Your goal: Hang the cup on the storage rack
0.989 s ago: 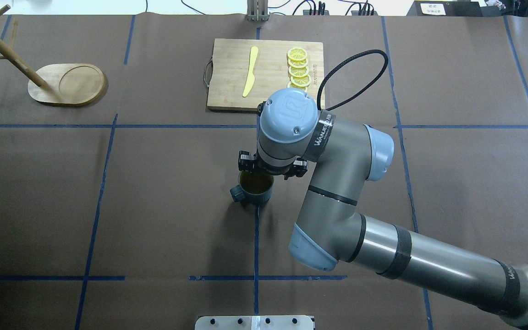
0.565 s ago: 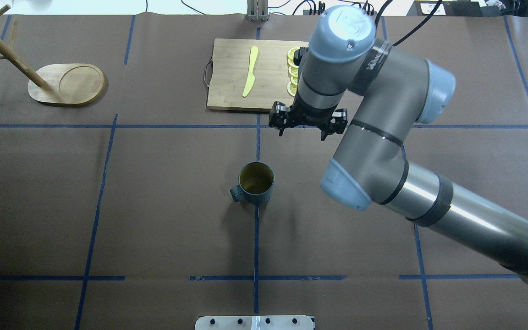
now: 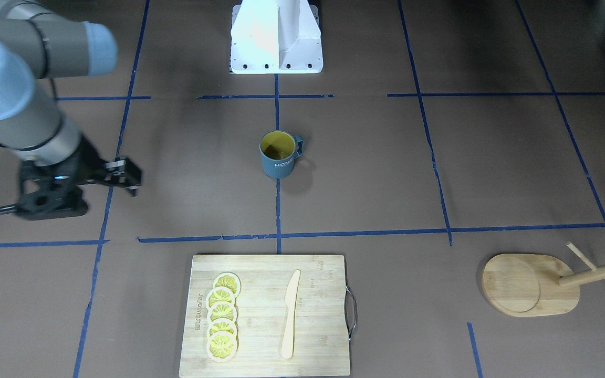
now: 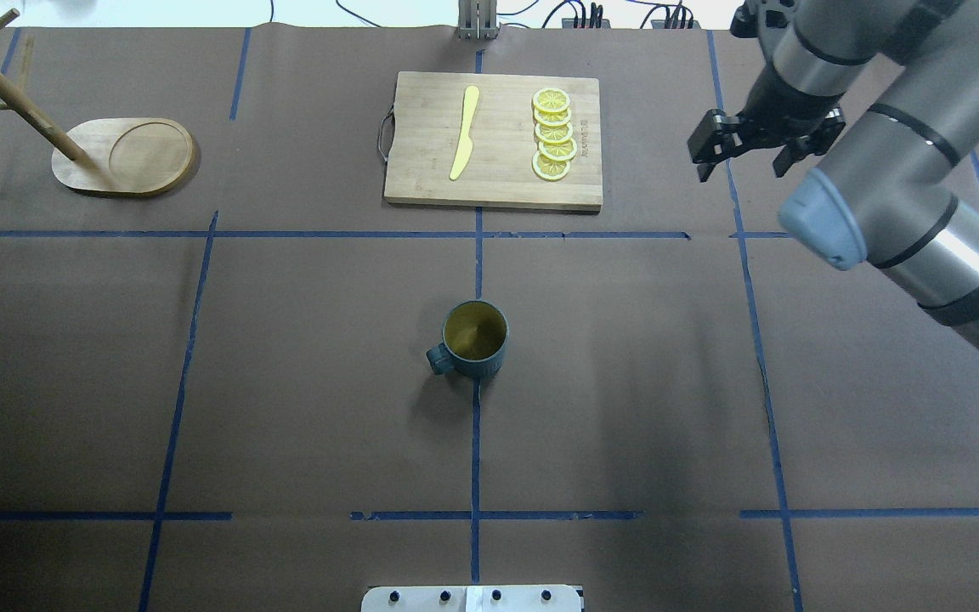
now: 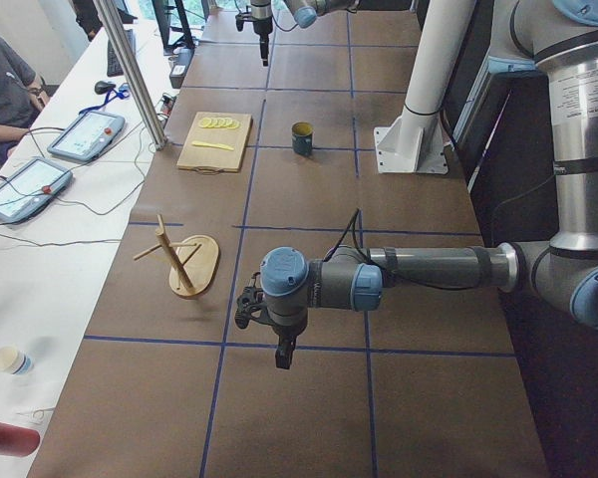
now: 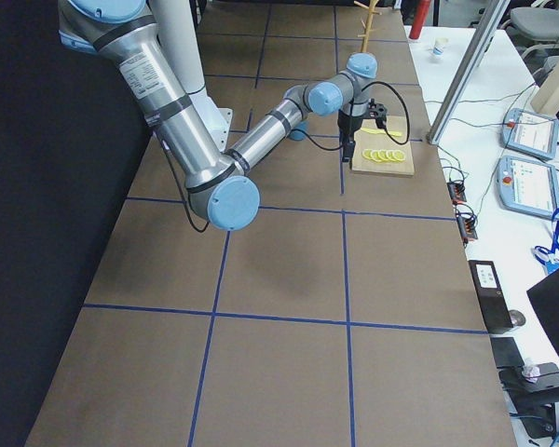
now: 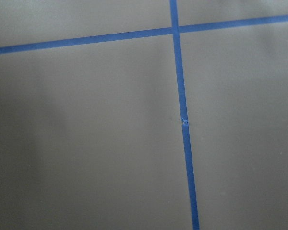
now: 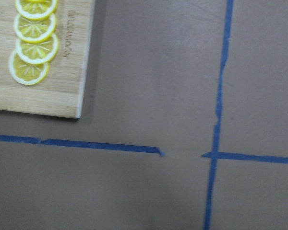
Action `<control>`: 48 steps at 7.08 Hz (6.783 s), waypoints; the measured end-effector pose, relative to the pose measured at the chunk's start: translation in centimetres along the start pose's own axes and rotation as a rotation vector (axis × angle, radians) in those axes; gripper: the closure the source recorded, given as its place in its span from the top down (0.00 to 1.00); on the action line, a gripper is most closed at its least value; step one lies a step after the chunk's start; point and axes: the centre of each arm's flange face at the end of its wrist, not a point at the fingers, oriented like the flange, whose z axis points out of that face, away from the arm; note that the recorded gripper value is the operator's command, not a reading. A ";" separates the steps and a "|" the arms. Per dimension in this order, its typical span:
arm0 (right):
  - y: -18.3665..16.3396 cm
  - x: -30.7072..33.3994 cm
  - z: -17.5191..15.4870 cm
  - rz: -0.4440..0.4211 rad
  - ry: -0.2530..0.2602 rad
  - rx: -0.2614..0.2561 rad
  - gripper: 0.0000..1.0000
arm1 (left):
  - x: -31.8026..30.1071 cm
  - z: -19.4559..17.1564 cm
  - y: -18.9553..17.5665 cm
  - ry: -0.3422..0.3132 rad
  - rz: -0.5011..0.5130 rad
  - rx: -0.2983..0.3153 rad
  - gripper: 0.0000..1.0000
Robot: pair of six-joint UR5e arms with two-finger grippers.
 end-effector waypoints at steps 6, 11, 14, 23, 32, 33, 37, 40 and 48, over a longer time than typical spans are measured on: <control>8.0 33.2 -0.7 -0.229 0.028 -0.063 0.99 | 1.9 -2.4 -4.2 -0.010 0.125 0.122 1.00; 22.0 46.8 -0.4 -0.030 0.022 -0.090 1.00 | 5.5 -5.2 -5.8 0.060 0.246 0.231 1.00; 22.1 45.6 -1.9 -0.032 0.031 -0.047 1.00 | 12.7 -5.9 -6.4 0.185 0.582 0.439 1.00; 22.0 45.4 -2.1 -0.034 0.034 -0.035 1.00 | 56.5 9.3 -5.9 0.370 0.853 0.766 0.98; 21.6 45.7 -1.9 -0.028 0.033 -0.037 1.00 | 72.2 15.2 -3.2 0.392 0.848 0.826 0.38; 21.6 45.8 -1.8 -0.027 0.033 -0.038 1.00 | 72.4 15.1 -3.2 0.402 0.829 0.822 0.24; 21.6 45.8 -1.8 -0.027 0.032 -0.038 1.00 | 72.4 14.5 -3.6 0.445 0.740 0.813 0.00; 21.7 46.0 -1.6 -0.025 0.031 -0.042 1.00 | 70.6 11.7 -4.5 0.640 0.434 0.812 0.00; 21.7 46.0 -1.6 -0.025 0.032 -0.042 1.00 | 50.9 -4.9 -20.5 1.276 -1.095 0.407 0.00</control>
